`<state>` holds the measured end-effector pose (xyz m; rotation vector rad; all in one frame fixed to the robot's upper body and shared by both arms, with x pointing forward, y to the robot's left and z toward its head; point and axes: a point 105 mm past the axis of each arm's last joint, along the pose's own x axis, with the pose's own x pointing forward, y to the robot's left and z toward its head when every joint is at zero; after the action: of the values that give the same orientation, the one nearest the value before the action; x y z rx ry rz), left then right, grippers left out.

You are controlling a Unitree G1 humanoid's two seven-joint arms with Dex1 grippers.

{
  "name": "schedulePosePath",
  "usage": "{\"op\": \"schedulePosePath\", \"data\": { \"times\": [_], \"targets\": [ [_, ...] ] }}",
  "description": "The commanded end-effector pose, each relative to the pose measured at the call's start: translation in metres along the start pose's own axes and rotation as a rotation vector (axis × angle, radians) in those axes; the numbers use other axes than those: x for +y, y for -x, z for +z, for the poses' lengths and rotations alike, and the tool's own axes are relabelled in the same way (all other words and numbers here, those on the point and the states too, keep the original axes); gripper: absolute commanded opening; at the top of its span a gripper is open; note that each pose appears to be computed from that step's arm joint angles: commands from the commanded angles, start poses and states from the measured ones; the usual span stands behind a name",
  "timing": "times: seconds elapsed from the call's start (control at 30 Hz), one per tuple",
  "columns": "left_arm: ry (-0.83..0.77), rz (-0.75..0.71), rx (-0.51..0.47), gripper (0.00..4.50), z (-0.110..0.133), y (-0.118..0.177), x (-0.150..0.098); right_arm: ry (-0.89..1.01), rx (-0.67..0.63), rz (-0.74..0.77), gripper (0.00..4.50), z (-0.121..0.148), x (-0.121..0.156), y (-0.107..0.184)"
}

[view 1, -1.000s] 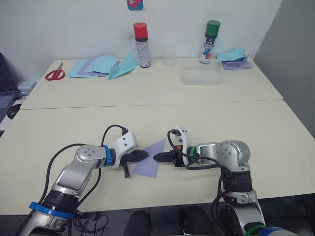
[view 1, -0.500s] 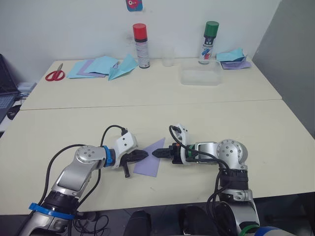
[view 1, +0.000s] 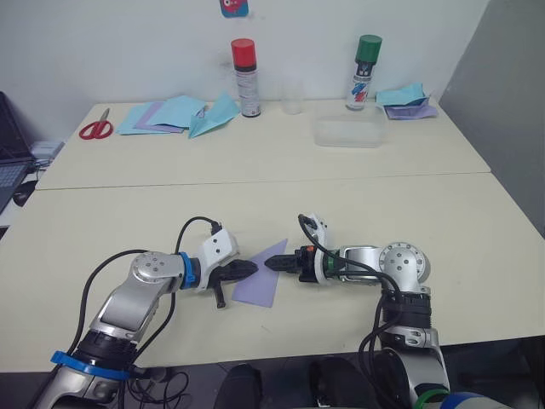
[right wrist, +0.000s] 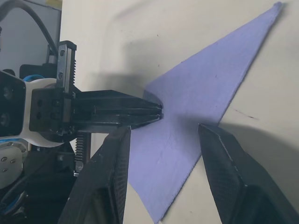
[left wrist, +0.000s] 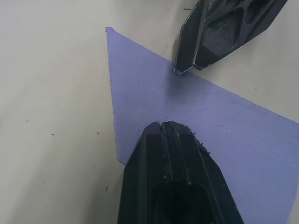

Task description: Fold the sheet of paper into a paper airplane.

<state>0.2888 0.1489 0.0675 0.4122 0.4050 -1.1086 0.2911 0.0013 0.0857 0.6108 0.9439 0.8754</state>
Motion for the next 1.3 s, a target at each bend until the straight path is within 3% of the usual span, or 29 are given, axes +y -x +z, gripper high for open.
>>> {"op": "schedulePosePath", "data": {
  "times": [0.03,0.3,0.57,0.73,0.83,1.03,1.3],
  "targets": [
    [0.058,-0.022,0.066,0.0,-0.02,-0.006,-0.008,0.029,-0.009,0.149,2.36,0.009,0.044,-0.013],
    [0.058,-0.021,0.068,0.0,-0.02,-0.006,-0.008,0.015,-0.01,0.148,2.36,0.011,0.045,-0.014],
    [0.056,-0.021,0.068,0.0,-0.021,-0.006,-0.008,0.065,-0.002,0.027,2.36,0.012,0.024,-0.006],
    [0.056,-0.02,0.065,0.0,-0.021,-0.006,-0.008,0.345,-0.076,-0.082,2.36,0.032,0.018,0.005],
    [0.056,-0.021,0.064,0.0,-0.021,-0.007,-0.009,0.411,-0.117,-0.122,2.36,0.041,0.012,0.011],
    [0.056,-0.017,0.064,0.0,-0.022,-0.006,-0.009,0.438,-0.147,-0.151,2.36,0.047,0.007,0.016],
    [0.056,-0.016,0.061,0.0,-0.022,-0.007,-0.009,0.348,-0.097,-0.164,2.36,0.029,0.002,0.002]
  ]
}}
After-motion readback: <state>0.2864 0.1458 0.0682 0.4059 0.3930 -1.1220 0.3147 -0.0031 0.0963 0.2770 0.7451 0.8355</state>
